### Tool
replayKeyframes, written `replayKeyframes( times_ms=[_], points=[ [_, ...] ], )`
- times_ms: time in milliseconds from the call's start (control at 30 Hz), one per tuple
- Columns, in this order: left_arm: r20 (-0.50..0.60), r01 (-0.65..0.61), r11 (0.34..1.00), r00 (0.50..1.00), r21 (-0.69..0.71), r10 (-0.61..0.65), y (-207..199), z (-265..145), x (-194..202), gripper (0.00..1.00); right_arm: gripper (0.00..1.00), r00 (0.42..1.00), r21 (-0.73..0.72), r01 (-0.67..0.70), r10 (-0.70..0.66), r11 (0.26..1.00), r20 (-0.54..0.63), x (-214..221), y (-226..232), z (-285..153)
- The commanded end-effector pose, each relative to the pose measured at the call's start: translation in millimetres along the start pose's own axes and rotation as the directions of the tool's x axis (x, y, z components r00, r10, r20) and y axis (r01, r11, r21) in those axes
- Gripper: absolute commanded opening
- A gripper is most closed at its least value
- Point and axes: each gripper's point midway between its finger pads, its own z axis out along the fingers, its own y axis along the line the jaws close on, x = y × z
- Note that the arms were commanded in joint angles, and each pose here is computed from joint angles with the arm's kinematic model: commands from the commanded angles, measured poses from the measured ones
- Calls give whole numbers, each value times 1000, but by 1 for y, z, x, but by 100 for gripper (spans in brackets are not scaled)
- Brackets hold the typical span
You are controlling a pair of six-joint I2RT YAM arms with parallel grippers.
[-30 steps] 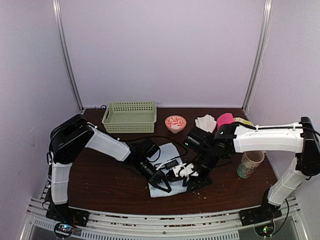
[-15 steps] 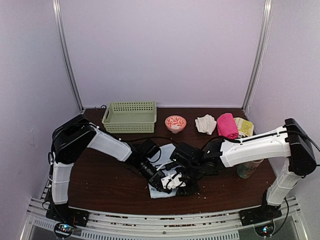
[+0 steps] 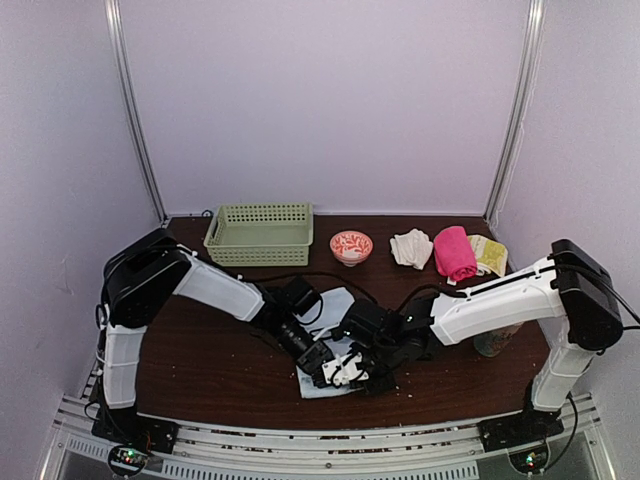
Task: Roll the towels
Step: Roll the towel at the center of the board.
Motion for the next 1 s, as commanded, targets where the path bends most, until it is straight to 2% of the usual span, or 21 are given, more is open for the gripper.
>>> replayKeyframes(
  times_ms=[0, 100, 200, 300, 367, 433, 467, 600, 700, 800, 967],
  points=[
    [34, -52, 991, 998, -127, 56, -1, -19, -1, 33, 3, 998, -144, -15, 6, 989, -61, 20, 32, 14],
    [126, -71, 978, 987, -197, 97, -9, -49, -14, 38, 0, 998, -252, -60, 52, 966, -39, 17, 46, 8],
    [226, -55, 941, 964, -335, 137, -6, -83, -20, 40, 0, 990, -370, -140, 140, 918, -27, 14, 50, 3],
    [312, -69, 875, 918, -480, 244, -13, -116, -27, 40, 0, 967, -480, -236, 251, 845, -32, 13, 44, -1],
    [359, -134, 824, 853, -551, 379, -38, -131, -32, 41, 0, 940, -551, -304, 338, 777, -41, 12, 30, -2],
    [322, -212, 717, 784, -665, 531, -54, -135, -29, 41, 0, 913, -630, -358, 400, 689, -80, 16, 22, 0],
    [289, -258, 662, 747, -704, 598, -65, -133, -27, 42, 0, 892, -679, -400, 431, 615, -136, 23, 24, 3],
    [81, -402, 399, 613, -824, 786, -94, -113, -16, 42, 0, 841, -788, -444, 501, 426, -203, 32, 20, 6],
    [-13, -480, 349, 602, -805, 799, -90, -93, -12, 42, 0, 823, -826, -453, 515, 336, -242, 38, 21, 9],
    [-112, -573, 327, 599, -752, 793, -82, -64, -10, 41, 0, 818, -820, -466, 515, 331, -257, 42, 19, 14],
    [-302, -663, 234, 588, -711, 750, -53, -28, -13, 41, 0, 808, -812, -483, 525, 327, -270, 41, 15, 16]
  ],
)
